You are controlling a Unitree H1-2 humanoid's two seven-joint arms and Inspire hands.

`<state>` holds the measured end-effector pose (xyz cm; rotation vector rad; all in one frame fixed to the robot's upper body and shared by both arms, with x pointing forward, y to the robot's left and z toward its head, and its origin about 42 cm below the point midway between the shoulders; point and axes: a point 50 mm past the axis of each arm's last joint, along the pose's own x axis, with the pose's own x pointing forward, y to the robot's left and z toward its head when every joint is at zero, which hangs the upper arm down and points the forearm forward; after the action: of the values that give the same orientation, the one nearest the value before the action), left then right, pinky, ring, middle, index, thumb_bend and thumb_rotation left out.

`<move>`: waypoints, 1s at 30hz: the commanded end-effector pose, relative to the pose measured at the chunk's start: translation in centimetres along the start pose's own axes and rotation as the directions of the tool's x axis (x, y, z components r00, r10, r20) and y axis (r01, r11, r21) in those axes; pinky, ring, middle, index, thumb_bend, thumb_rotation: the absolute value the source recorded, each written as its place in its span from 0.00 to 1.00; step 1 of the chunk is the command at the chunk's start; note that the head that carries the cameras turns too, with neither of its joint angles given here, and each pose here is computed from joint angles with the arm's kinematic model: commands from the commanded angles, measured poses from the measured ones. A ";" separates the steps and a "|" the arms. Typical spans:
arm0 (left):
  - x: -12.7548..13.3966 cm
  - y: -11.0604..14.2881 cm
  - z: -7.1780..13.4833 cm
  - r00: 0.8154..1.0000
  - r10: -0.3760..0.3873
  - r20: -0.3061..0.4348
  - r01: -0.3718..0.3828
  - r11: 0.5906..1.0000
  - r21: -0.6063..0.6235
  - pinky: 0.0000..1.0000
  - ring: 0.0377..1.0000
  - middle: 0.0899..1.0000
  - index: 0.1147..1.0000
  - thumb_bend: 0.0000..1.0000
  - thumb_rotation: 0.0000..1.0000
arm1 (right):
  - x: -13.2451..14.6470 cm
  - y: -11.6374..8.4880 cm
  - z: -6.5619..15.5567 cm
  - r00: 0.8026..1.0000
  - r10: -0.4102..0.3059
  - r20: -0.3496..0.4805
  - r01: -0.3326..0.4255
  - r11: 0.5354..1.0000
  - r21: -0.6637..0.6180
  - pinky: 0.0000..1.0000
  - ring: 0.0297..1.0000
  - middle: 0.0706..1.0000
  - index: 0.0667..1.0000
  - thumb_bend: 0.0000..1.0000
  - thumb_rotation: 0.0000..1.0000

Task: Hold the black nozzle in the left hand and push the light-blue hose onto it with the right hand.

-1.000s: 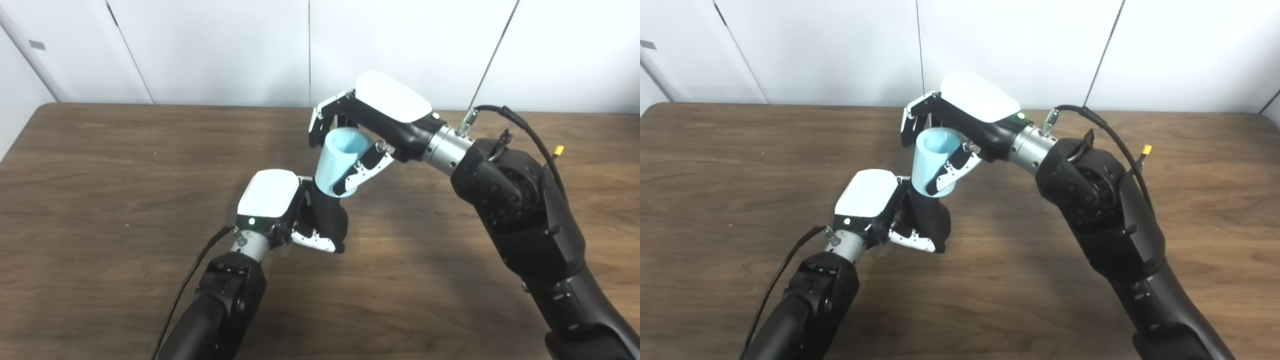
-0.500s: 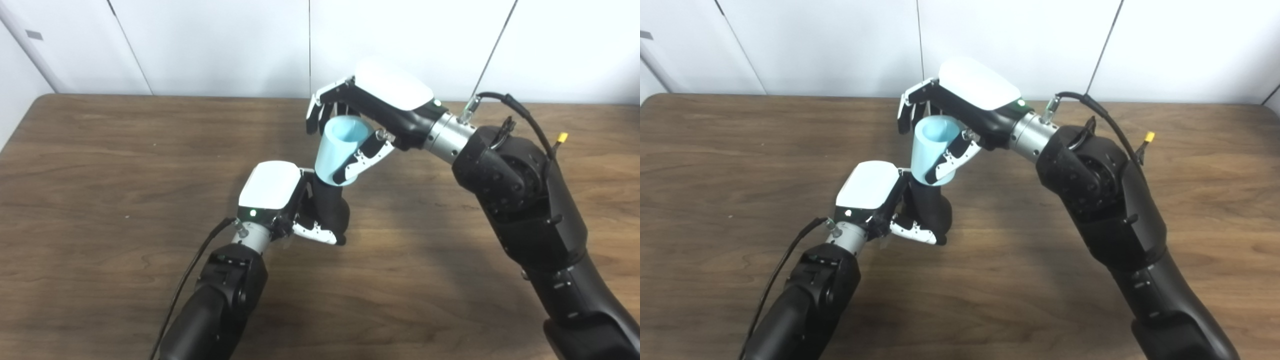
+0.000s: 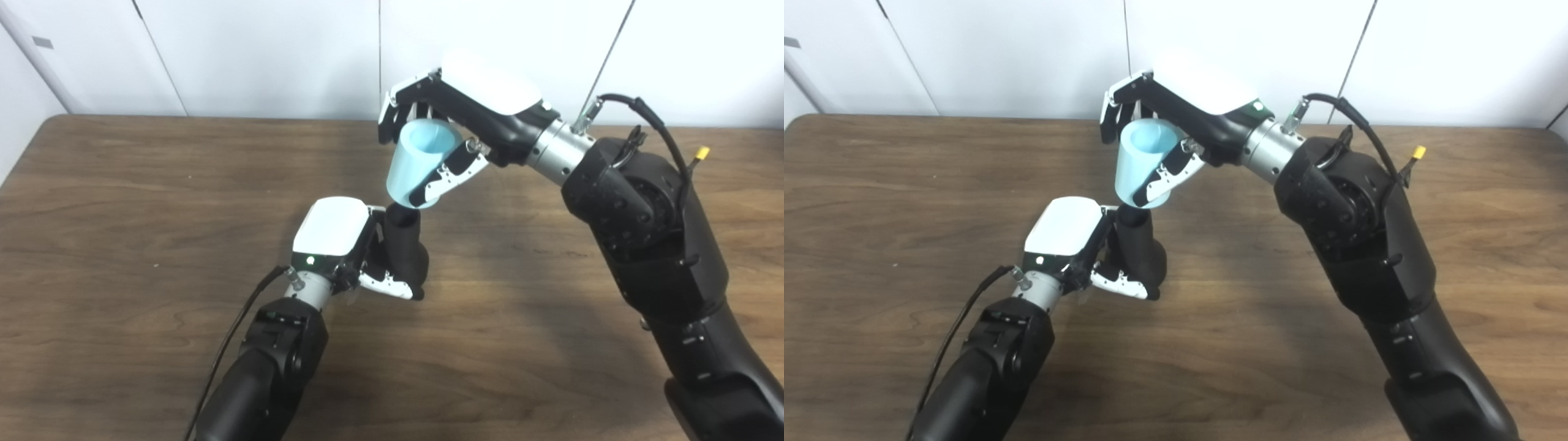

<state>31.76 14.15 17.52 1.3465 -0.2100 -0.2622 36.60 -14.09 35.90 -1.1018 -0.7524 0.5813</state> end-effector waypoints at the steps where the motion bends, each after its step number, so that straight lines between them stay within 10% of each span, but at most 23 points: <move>1: 0.1 0.3 0.5 1.000 0.001 0.021 0.000 1.000 -0.005 0.41 0.48 0.43 0.42 0.52 0.00 | 0.4 -2.2 0.9 0.998 -0.053 0.044 0.055 0.998 -0.043 0.26 0.34 0.46 0.48 0.51 0.00; 30: 0.3 0.4 0.6 1.000 0.002 0.026 -0.002 1.000 -0.007 0.39 0.47 0.41 0.43 0.52 0.00 | 0.8 0.1 0.6 0.998 0.028 0.055 -0.028 1.000 -0.006 0.29 0.32 0.44 0.50 0.51 0.00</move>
<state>31.73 14.06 17.66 1.3440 -0.2081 -0.2694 36.54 -13.12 34.71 -1.1005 -0.7264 0.6462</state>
